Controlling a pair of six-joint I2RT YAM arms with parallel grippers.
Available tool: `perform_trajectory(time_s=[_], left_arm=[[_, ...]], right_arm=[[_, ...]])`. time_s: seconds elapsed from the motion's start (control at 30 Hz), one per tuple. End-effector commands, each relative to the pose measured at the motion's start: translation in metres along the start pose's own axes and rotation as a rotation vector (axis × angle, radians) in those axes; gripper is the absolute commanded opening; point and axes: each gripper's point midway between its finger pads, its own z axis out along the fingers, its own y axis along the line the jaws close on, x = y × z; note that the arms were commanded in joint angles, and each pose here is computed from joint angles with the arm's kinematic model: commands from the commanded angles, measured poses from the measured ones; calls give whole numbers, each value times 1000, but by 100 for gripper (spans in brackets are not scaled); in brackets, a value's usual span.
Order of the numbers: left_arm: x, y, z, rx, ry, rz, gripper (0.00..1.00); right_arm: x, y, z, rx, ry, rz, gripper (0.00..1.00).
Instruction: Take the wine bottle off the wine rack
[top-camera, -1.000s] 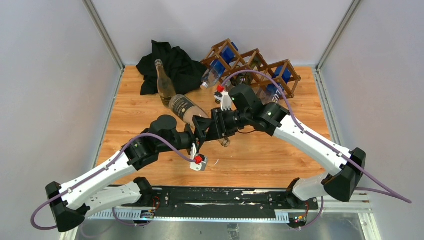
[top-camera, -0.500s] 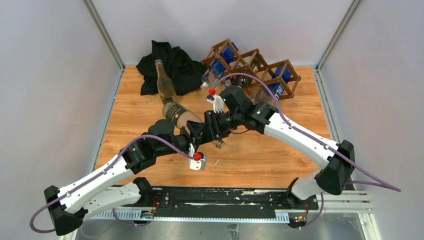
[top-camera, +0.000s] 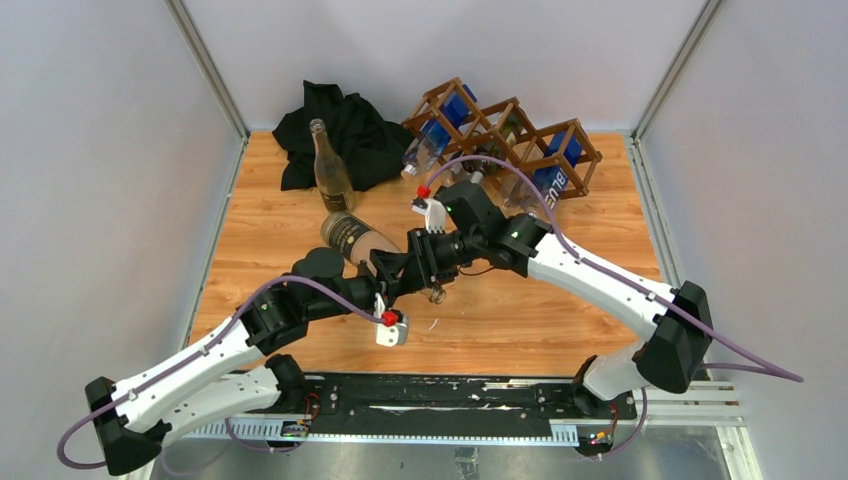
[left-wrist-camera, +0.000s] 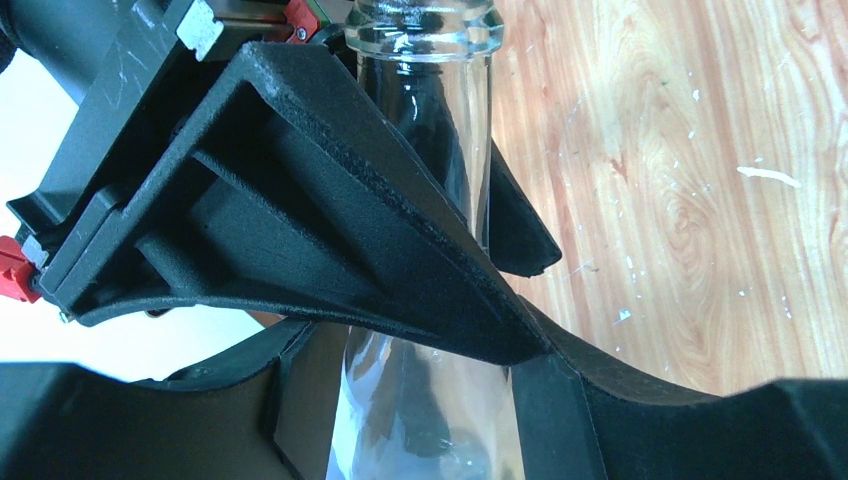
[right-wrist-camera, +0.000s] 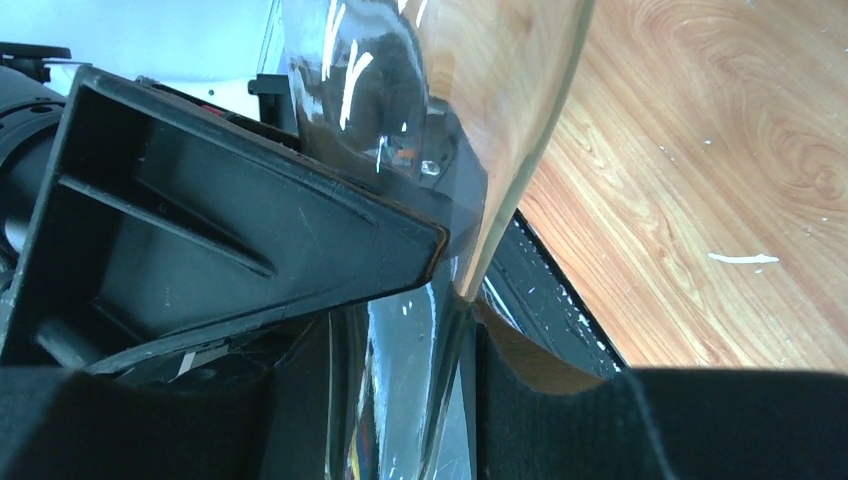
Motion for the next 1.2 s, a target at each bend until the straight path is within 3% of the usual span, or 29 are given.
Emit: perform_trajectory(time_s=[0.0,0.27,0.7,0.93,1.03,1.17], left_arm=[[-10,19,-11,-93,-29,27,0],[6,19,-12,-114,52,31,0],[12,21,-9,-142,72,18,0],[7,37,-15,-194,72,-79,0],[3,55,-23,-236,75,-144,0],[-7,77,-33,-260,64,-282,0]], right_arm=[[-28,42,-25,-142,-163,-134,43],[-23,41,-33,-130,-156,-141,58],[-17,32,-34,-93,-139,-139,56],[-30,24,-51,-47,-192,-143,56],[-42,12,-67,-7,-251,-152,61],[-56,-5,-90,77,-343,-217,77]])
